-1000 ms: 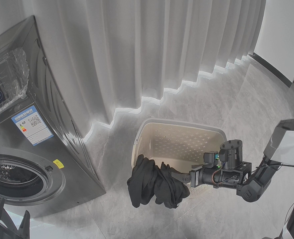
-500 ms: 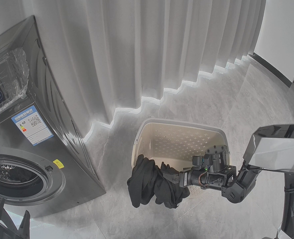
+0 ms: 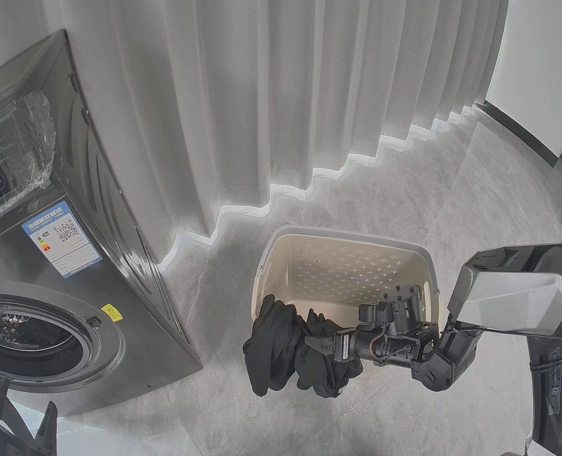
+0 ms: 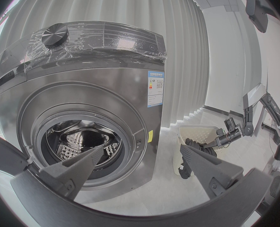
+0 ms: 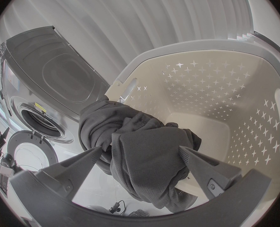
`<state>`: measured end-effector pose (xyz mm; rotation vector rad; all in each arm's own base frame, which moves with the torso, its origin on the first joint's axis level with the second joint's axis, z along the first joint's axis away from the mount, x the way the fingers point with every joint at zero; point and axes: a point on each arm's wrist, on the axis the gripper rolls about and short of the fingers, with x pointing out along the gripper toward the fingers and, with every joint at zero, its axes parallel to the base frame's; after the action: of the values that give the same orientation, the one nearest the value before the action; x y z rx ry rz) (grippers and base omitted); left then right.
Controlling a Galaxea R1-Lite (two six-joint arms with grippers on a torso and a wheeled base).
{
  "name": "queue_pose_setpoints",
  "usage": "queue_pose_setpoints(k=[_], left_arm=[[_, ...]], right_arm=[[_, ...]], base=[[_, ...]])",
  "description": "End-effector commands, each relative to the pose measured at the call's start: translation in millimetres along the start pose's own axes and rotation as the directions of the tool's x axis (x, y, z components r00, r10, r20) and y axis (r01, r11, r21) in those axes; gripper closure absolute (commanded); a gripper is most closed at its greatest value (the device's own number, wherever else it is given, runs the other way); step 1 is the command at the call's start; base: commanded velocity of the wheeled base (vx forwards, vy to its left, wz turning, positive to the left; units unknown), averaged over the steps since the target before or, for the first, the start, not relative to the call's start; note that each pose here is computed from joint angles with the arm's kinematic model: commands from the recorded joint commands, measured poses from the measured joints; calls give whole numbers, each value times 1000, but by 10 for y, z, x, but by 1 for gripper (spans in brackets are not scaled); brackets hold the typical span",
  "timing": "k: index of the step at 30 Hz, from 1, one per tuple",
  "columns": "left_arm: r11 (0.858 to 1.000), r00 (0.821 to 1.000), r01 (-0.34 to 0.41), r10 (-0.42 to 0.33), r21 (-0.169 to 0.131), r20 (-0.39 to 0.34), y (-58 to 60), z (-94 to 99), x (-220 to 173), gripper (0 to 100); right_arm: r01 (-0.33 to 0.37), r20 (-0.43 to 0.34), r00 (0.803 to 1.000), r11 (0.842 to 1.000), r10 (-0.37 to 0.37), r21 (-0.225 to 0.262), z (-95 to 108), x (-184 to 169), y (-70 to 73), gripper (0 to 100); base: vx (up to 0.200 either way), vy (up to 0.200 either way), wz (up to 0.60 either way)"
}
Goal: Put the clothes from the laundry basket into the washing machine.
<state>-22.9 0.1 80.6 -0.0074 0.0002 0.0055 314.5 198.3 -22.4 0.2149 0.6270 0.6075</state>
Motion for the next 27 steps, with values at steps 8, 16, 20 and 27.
queue_pose_setpoints(k=[8, 16, 20, 27], left_arm=[[1000, 1000, -1, 1, 0, -4, 1, -52, 3, 0], [1000, 1000, -2, 2, -2, -3, 1, -50, 3, 0], [1000, 1000, -2, 2, -2, -4, 1, -52, 3, 0], [1000, 1000, -2, 2, -5, -3, 1, -50, 3, 0]], right_arm=[[0, -6, 1000, 1000, 0, 1, -36, 56, -17, 100], [-11, 62, 998, 1000, 12, -14, 23, -24, -26, 100], [-34, 151, 988, 999, 39, -31, 194, -230, 48, 100], [-97, 299, 947, 992, 116, -79, 404, -896, 296, 100]], base=[[0, 0, 0], [0, 0, 0], [0, 0, 0], [0, 0, 0]])
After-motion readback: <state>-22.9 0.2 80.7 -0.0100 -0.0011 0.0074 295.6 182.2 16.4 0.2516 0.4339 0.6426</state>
